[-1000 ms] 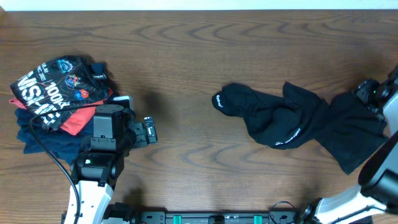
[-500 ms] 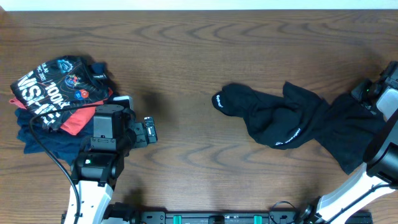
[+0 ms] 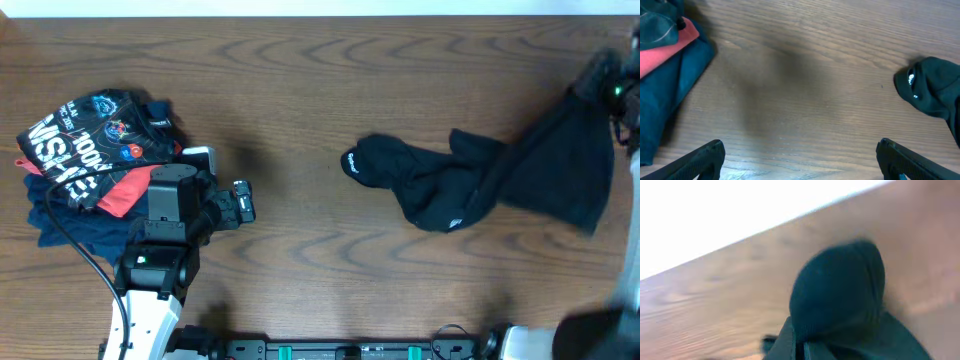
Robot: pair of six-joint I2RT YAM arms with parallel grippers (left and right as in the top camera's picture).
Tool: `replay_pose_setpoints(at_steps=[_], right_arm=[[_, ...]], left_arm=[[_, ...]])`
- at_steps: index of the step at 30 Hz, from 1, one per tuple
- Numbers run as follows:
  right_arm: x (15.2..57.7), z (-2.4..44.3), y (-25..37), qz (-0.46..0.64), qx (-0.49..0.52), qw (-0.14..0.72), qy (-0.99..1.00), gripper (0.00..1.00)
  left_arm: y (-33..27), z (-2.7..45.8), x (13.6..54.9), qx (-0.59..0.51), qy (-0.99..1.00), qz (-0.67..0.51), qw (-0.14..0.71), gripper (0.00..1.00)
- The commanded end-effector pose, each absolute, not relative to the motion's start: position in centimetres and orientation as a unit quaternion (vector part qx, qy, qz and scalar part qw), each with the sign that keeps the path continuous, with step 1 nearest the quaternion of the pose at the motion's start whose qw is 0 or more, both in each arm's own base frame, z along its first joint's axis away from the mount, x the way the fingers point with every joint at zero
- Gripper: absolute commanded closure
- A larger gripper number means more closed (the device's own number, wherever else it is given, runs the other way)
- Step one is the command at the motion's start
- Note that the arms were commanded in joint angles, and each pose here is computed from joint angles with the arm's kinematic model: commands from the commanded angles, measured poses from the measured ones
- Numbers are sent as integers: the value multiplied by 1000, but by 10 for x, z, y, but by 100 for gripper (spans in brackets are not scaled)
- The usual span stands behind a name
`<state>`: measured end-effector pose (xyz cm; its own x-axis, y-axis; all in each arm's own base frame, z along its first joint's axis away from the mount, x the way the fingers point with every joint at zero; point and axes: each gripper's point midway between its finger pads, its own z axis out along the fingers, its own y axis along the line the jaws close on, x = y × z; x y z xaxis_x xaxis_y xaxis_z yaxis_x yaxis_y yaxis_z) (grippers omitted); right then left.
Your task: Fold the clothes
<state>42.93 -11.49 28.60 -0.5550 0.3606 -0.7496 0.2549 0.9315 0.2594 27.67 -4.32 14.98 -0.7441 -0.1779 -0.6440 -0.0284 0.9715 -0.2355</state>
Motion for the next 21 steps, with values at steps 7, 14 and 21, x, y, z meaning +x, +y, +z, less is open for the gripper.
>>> replay_pose_setpoints(at_steps=[7, 14, 21], right_arm=[[377, 407, -27, 86, 68, 560, 821, 99], [353, 467, 9, 125, 26, 635, 762, 99], [336, 520, 25, 170, 6, 699, 694, 99]], left_arm=[[-62, 159, 278, -41, 922, -161, 349, 2], [-86, 156, 274, -16, 920, -225, 321, 2], [-107, 149, 278, 5, 914, -282, 291, 2]])
